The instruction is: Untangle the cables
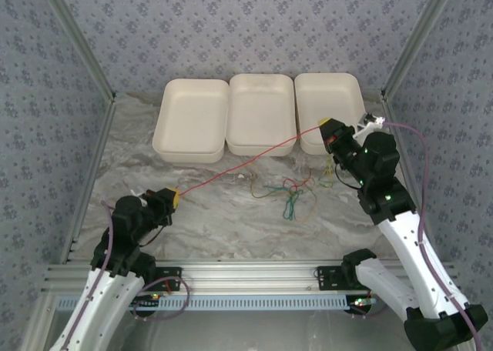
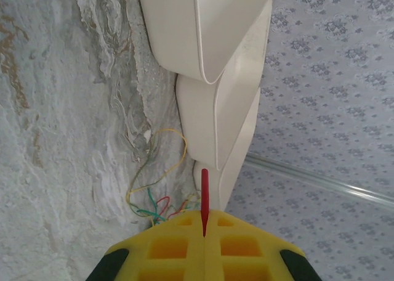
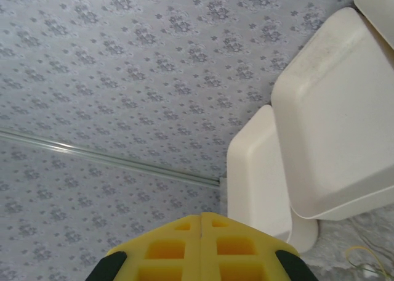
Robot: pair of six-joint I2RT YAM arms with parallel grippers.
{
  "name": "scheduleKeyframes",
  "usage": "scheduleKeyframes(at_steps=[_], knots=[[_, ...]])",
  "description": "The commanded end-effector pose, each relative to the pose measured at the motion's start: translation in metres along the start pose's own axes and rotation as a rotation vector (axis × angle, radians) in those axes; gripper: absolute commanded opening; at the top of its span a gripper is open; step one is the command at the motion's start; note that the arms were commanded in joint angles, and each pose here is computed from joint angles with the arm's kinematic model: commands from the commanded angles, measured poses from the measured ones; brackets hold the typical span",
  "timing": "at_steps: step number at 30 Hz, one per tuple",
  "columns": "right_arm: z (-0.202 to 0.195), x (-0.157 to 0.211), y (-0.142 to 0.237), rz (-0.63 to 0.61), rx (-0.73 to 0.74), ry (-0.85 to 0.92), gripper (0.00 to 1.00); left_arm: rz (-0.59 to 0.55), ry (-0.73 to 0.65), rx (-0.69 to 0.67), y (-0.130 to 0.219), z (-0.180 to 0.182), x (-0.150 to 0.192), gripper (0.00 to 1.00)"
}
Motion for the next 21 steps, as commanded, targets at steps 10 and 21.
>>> scheduleKeyframes(at_steps=[10,21], knots=[[0.041,-0.045,0.016,-0.290,-0.053,0.002,0.00,-0.166,0.238,-0.071,-0.004,0.027,-0.017,0.00],[0.062,-0.021,-0.026,-0.076,0.025,0.284,0.00,-0.049,-0.304,-0.098,-0.007,-0.045,0.004,0.67]])
Point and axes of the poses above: each hand's point on the last joint's axis, 136 mm out from that joint toward the fingers, its own y axis back along the fingers, its own z axis along the line the jaws close on, x = y × z, the point moved 9 cm from there along y, back along the fingers, and after that the axes turned 6 degrees about y, right-handed, at the moved point
